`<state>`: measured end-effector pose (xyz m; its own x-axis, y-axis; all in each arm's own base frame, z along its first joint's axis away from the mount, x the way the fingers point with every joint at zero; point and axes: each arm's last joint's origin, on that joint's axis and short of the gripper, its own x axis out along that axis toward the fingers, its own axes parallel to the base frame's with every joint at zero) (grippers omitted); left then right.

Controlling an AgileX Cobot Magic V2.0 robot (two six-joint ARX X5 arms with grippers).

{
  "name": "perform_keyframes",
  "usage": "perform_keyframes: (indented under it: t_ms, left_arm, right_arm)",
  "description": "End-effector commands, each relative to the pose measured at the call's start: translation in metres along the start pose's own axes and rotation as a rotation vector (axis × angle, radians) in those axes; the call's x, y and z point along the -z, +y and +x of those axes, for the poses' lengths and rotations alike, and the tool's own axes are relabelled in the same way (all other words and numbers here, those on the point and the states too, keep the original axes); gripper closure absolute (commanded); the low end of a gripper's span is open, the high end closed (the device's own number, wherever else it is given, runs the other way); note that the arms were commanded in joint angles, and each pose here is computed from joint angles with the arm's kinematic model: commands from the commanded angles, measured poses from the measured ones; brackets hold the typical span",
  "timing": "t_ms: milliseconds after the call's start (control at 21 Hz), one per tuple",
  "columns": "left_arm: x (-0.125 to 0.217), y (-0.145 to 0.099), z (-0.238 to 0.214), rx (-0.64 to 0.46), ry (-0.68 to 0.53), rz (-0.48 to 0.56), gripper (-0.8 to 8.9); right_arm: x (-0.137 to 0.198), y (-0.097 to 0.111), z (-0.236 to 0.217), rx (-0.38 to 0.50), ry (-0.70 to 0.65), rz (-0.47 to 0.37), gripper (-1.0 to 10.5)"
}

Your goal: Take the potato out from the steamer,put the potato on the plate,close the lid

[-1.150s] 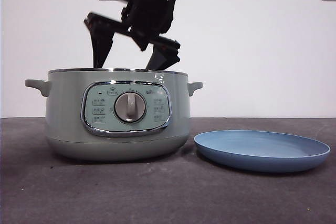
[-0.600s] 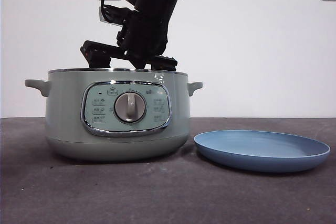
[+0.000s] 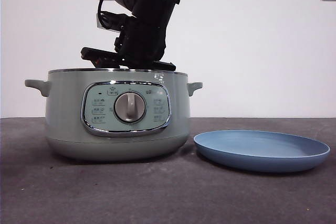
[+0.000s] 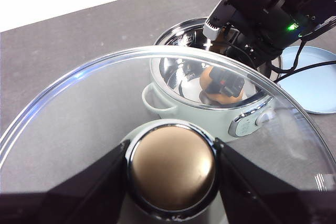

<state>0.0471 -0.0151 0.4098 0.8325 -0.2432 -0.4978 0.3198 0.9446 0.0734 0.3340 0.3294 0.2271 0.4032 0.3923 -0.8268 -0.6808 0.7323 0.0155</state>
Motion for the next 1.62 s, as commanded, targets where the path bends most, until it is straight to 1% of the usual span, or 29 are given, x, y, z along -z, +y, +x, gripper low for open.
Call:
perform_keyframes:
  t_ms: [48,143,285,428,571,666,761,856,951,1189,1236,1426,1617]
  left_arm:
    - [-0.004,0.001,-0.005,-0.006,-0.061,-0.007,8.26]
    - [-0.005,0.001,-0.005,-0.007,-0.074,-0.007,8.26]
    - [-0.007,0.001,-0.004,-0.006,-0.084,-0.007,8.26]
    - [-0.012,0.000,0.000,0.032,-0.104,-0.006,8.26]
    - [-0.019,-0.001,0.007,0.046,-0.114,0.001,8.26]
    - [-0.024,-0.002,0.016,0.082,-0.106,0.015,8.26]
    - [-0.029,-0.002,0.024,0.100,-0.102,0.019,8.26]
    - [-0.034,-0.003,0.032,0.118,-0.097,0.021,8.26]
    - [-0.037,-0.004,0.037,0.145,-0.103,0.023,8.26]
    - [-0.045,-0.004,0.050,0.153,-0.100,0.024,8.26]
    - [-0.046,-0.004,0.052,0.157,-0.097,0.024,8.26]
    - [-0.050,-0.005,0.062,0.178,-0.088,0.024,8.26]
    - [-0.051,-0.005,0.067,0.185,-0.083,0.024,8.26]
  right_arm:
    - [-0.004,0.002,-0.006,-0.001,-0.020,-0.013,9.6]
    - [-0.011,0.002,-0.031,0.000,-0.078,-0.031,9.6]
    - [-0.019,0.001,-0.083,0.000,-0.164,-0.039,9.6]
    - [-0.016,-0.006,-0.142,0.019,-0.208,-0.047,9.6]
    - [-0.003,-0.021,-0.192,0.112,-0.204,-0.032,9.6]
    - [0.008,-0.035,-0.216,0.141,-0.176,0.000,9.6]
    - [0.019,-0.052,-0.229,0.172,-0.132,0.039,9.6]
    - [0.028,-0.065,-0.234,0.195,-0.109,0.072,9.6]
    - [0.036,-0.072,-0.232,0.206,-0.094,0.091,9.6]
    - [0.065,-0.092,-0.206,0.237,-0.043,0.146,9.6]
    - [0.071,-0.095,-0.199,0.236,-0.036,0.156,9.6]
    - [0.100,-0.108,-0.162,0.171,-0.021,0.217,9.6]
    - [0.126,-0.116,-0.129,0.178,-0.022,0.255,9.6]
